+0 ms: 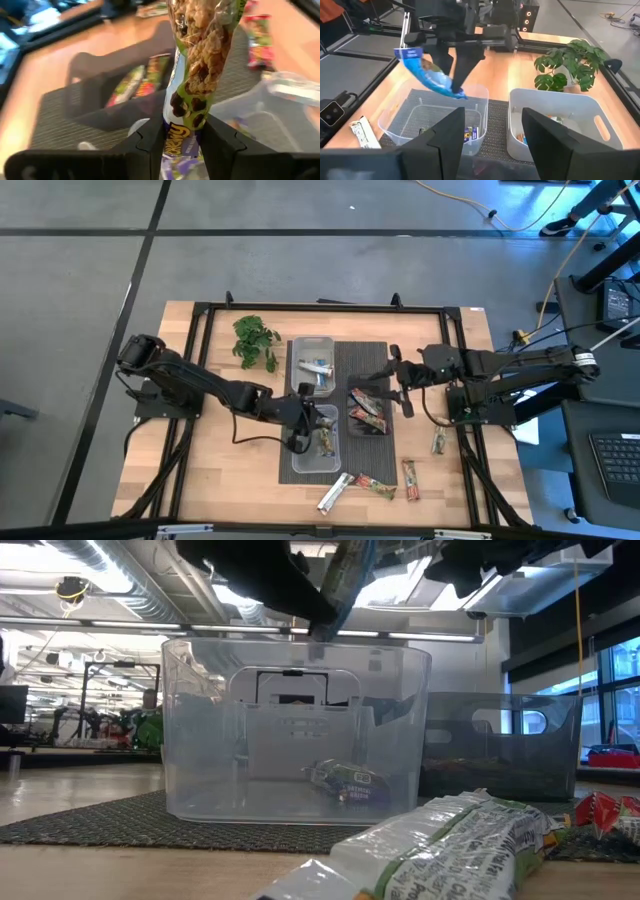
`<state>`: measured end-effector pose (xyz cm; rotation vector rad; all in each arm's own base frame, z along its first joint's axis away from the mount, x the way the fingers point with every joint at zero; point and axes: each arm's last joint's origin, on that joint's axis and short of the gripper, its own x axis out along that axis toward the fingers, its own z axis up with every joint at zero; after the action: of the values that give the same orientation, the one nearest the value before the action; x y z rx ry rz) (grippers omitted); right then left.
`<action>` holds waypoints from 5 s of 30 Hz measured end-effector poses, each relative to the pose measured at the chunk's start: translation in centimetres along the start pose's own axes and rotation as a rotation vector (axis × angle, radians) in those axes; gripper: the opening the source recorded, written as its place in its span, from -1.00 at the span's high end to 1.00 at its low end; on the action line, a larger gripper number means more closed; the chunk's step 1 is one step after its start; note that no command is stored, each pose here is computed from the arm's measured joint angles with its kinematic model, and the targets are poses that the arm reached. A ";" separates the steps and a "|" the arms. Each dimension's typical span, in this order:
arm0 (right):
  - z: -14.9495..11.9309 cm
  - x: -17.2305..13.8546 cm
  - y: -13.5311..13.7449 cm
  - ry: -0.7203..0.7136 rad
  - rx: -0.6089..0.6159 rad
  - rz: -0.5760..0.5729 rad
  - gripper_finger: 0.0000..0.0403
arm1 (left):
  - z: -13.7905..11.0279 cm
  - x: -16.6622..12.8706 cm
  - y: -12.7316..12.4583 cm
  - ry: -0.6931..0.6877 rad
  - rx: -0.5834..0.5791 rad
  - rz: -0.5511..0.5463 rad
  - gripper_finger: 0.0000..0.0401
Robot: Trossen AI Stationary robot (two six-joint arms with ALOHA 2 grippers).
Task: Pick and place Granola Bars by type
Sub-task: Put the blue granola bar into the transparent bin, then put the yellow granola bar into the gray bin
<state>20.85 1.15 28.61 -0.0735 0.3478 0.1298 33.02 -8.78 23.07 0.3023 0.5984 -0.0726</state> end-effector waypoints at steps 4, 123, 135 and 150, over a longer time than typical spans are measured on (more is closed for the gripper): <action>0.0 0.0 0.0 0.000 0.000 0.000 0.00 | 0.5 -0.6 -0.1 0.053 0.015 -0.087 0.49; -6.6 -5.5 3.0 0.950 1.135 -0.550 0.00 | -1.5 -5.0 3.7 -0.326 -0.201 0.160 0.24; -6.5 -5.6 3.6 0.977 1.027 -0.477 0.00 | -1.5 -5.4 3.9 -0.358 -0.218 0.202 0.24; -6.9 -5.1 4.1 1.059 1.141 -0.521 0.00 | -1.6 -5.4 3.8 -0.348 -0.215 0.201 0.24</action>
<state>13.26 4.01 23.68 0.9286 1.3925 -0.6647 28.31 -4.76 25.87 0.1346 0.2254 0.1310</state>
